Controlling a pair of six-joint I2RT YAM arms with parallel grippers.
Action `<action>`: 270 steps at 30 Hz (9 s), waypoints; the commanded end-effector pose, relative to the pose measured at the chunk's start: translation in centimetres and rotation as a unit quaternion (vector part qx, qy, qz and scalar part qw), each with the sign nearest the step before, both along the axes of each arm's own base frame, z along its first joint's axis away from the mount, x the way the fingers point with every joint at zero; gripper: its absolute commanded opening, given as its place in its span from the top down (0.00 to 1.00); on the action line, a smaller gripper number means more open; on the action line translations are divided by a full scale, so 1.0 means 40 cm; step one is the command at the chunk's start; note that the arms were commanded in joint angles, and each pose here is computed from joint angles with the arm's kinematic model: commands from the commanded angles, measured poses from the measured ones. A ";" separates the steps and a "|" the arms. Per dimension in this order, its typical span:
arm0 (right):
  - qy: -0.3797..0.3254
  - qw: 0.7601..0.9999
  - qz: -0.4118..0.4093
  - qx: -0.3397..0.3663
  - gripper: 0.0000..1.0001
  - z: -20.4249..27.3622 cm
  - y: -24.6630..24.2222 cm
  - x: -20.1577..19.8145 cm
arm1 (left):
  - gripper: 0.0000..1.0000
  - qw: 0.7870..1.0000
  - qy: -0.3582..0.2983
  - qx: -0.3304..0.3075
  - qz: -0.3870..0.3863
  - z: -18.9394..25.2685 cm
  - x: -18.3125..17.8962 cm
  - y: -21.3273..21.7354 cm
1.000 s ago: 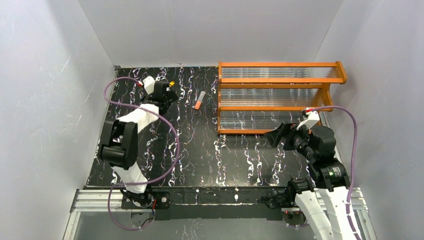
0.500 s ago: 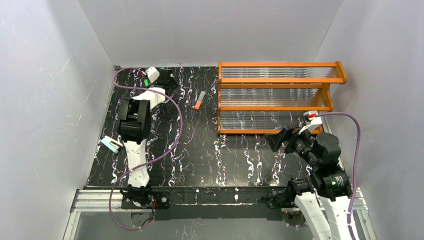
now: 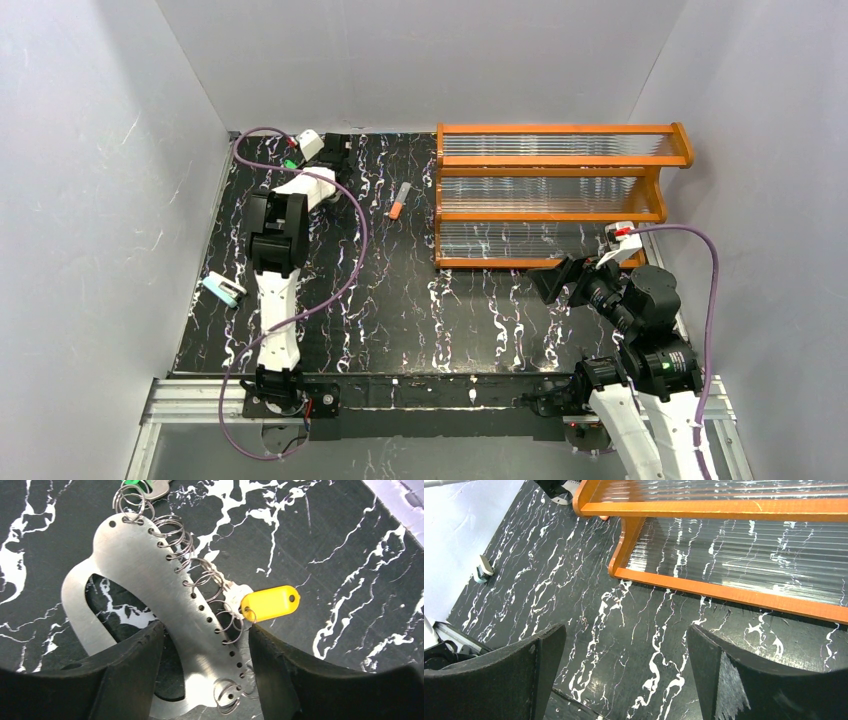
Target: Remove the keys from the keyring
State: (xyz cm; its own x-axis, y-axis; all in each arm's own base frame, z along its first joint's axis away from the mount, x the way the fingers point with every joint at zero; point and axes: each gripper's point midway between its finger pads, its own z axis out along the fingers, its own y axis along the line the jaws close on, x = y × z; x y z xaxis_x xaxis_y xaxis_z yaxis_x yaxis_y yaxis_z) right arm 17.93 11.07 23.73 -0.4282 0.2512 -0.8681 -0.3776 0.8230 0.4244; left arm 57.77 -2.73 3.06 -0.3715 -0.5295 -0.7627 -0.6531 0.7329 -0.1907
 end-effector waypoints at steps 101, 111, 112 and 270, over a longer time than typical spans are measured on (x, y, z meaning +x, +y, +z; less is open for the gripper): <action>0.259 0.963 -0.013 0.068 0.01 -0.385 0.297 0.198 | 0.40 0.877 0.151 -0.170 -0.424 -0.007 -0.921 -0.419; 0.314 0.934 0.012 0.171 0.04 -0.419 0.383 0.105 | 0.47 0.819 0.084 -0.324 -0.467 0.035 -0.916 -0.613; 0.319 0.931 0.012 0.177 0.05 -0.429 0.385 0.100 | 0.48 0.811 0.080 -0.335 -0.472 0.041 -0.915 -0.632; -0.278 0.852 0.443 0.034 0.99 -0.081 0.452 -0.019 | 1.00 0.488 -0.189 -0.075 -0.849 0.692 -0.997 -0.626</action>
State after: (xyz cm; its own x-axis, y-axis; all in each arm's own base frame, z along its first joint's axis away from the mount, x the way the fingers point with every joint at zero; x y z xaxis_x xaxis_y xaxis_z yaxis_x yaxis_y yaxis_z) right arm 16.71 29.06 18.44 -0.0738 0.0744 -0.9945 -0.9936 0.0802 0.0798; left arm 18.68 -28.15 28.46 -0.2824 0.2875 -0.9152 0.9578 0.1367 -0.2526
